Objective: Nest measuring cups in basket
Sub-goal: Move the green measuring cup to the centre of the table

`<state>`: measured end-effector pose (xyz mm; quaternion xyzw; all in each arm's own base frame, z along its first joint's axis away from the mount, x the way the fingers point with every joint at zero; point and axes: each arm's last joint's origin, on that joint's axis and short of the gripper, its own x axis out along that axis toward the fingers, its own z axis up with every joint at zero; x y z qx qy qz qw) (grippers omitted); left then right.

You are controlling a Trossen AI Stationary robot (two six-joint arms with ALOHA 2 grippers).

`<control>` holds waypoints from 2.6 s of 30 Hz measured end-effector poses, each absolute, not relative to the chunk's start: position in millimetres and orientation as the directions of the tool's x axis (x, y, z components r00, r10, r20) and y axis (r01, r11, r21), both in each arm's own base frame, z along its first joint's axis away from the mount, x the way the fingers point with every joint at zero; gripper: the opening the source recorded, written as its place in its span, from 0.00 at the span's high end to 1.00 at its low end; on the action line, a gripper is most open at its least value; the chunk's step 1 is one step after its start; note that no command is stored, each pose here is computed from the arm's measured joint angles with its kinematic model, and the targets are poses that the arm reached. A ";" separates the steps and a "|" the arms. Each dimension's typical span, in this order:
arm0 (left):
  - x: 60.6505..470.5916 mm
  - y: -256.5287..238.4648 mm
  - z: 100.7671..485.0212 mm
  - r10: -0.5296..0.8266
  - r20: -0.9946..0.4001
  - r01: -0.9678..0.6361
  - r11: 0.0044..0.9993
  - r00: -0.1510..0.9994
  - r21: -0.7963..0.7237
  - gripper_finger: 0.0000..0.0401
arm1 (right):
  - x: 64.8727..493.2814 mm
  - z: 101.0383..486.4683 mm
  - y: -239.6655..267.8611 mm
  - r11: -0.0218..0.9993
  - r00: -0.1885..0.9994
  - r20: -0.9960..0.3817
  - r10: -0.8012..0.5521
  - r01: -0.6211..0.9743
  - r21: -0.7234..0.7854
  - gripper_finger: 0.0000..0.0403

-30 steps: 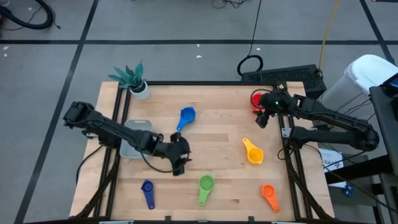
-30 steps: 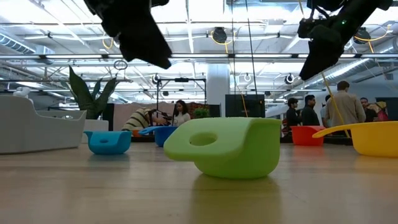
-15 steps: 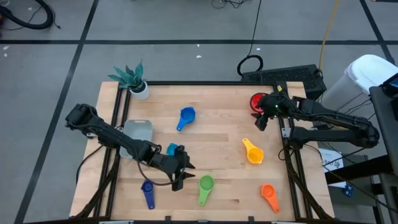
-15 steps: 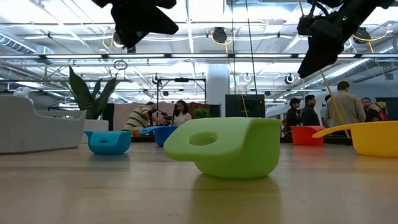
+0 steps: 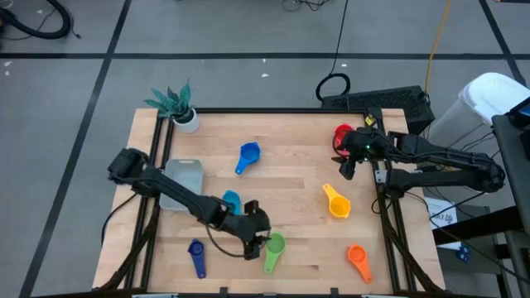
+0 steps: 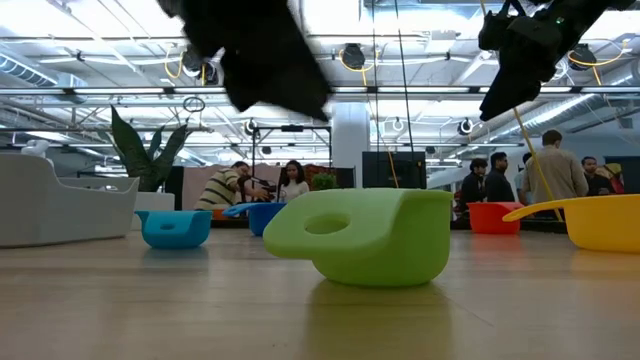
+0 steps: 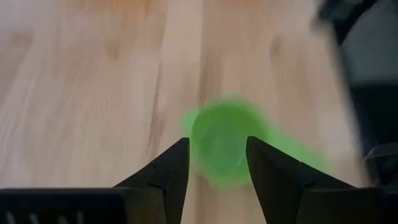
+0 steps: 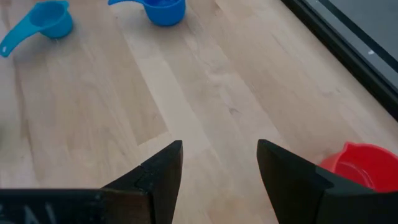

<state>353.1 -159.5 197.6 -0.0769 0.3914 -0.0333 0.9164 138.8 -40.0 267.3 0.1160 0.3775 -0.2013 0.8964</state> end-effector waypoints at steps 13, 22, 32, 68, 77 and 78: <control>367.5 -160.5 207.0 -0.051 -0.823 -0.074 0.991 0.566 -0.112 0.49 | 139.9 267.9 -32.0 0.907 0.650 -0.721 -0.239 0.415 0.073 0.51; 379.8 -167.5 180.8 -0.070 -0.820 -0.119 0.979 0.569 -0.166 0.44 | 138.9 268.4 -29.5 0.912 0.654 -0.720 -0.232 0.404 0.074 0.51; 382.8 -162.8 163.9 -0.034 -0.852 -0.170 0.975 0.522 -0.143 0.44 | 136.5 270.2 -28.9 0.913 0.665 -0.710 -0.232 0.401 0.078 0.51; 389.9 -109.8 147.9 0.025 -0.930 -0.120 0.993 0.367 -0.021 0.97 | 135.7 270.3 -28.7 0.914 0.665 -0.710 -0.230 0.399 0.079 0.51; 385.5 -57.6 155.5 0.161 -0.952 -0.176 0.977 0.261 0.117 0.97 | 134.1 269.3 -28.3 0.907 0.654 -0.722 -0.225 0.411 0.091 0.51; 386.4 -53.7 155.6 0.164 -0.951 -0.176 0.977 0.262 0.120 0.97 | 133.5 268.7 -28.2 0.905 0.648 -0.728 -0.223 0.416 0.093 0.51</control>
